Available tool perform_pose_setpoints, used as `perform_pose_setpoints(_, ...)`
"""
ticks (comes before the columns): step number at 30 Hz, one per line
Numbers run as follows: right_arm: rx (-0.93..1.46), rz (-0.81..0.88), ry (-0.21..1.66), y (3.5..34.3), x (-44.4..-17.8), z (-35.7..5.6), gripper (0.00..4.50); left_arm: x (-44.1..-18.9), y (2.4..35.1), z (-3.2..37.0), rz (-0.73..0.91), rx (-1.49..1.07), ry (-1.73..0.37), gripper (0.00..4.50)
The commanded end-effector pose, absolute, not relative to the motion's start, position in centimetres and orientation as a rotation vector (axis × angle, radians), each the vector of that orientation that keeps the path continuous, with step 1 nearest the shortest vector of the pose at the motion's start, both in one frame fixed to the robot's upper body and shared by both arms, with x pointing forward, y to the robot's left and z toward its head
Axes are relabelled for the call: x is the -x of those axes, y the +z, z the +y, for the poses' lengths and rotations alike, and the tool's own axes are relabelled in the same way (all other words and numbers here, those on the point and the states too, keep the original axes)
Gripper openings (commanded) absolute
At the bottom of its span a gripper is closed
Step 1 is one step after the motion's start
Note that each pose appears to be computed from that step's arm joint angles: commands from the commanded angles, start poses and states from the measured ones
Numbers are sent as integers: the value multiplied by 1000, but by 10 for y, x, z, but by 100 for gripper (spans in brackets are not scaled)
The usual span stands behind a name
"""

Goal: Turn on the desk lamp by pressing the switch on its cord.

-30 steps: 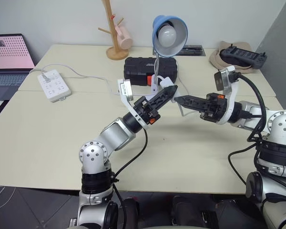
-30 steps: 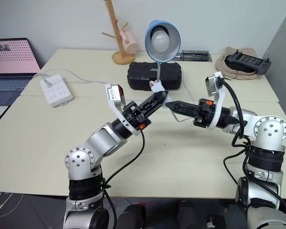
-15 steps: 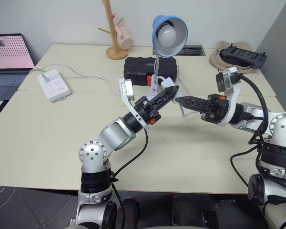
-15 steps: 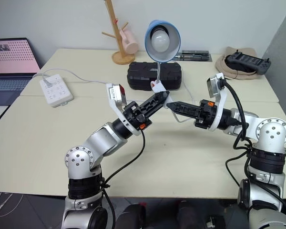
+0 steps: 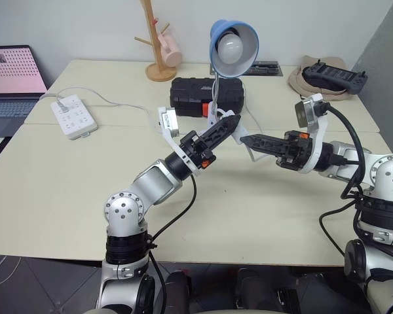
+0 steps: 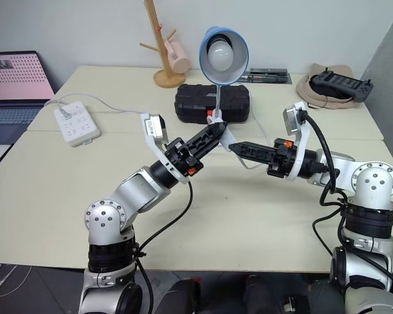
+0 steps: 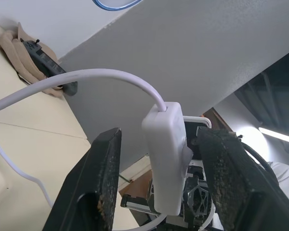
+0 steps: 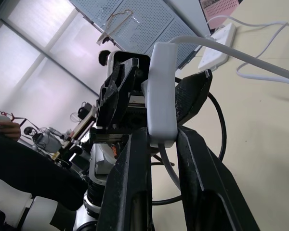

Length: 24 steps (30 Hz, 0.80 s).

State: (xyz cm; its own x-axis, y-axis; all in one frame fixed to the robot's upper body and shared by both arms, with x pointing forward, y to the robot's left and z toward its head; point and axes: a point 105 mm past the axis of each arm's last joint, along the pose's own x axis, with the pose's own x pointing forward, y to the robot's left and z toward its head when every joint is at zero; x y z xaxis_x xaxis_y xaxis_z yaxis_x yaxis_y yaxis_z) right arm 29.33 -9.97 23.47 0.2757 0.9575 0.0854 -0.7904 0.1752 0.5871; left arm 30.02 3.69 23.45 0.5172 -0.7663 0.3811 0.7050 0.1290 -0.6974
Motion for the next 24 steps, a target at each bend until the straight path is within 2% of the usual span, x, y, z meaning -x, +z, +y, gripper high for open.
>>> perform_pose_setpoints(1,-575,277,1309,247,-286,-100,39,-292,243,35,39,955,-1123,257)
perform_pose_setpoints(3,-578,276,1307,247,-286,-101,39,-293,243,35,36,952,-1121,257)
perform_pose_setpoints(4,-578,275,1307,247,-286,-101,39,-293,243,36,32,956,-1124,221)
perform_pose_setpoints(6,-580,275,1307,247,-286,-102,39,-291,244,37,23,960,-1135,197)
perform_pose_setpoints(9,-581,277,1309,247,-285,-102,39,-291,245,38,16,975,-1137,127)
perform_pose_setpoints(12,-585,277,1309,247,-285,-102,39,-291,246,39,14,977,-1139,76)
perform_pose_setpoints(16,-602,279,1314,248,-284,-102,39,-289,247,39,9,980,-1148,54)
perform_pose_setpoints(24,-612,288,1325,247,-282,-100,39,-290,247,40,12,979,-1142,51)
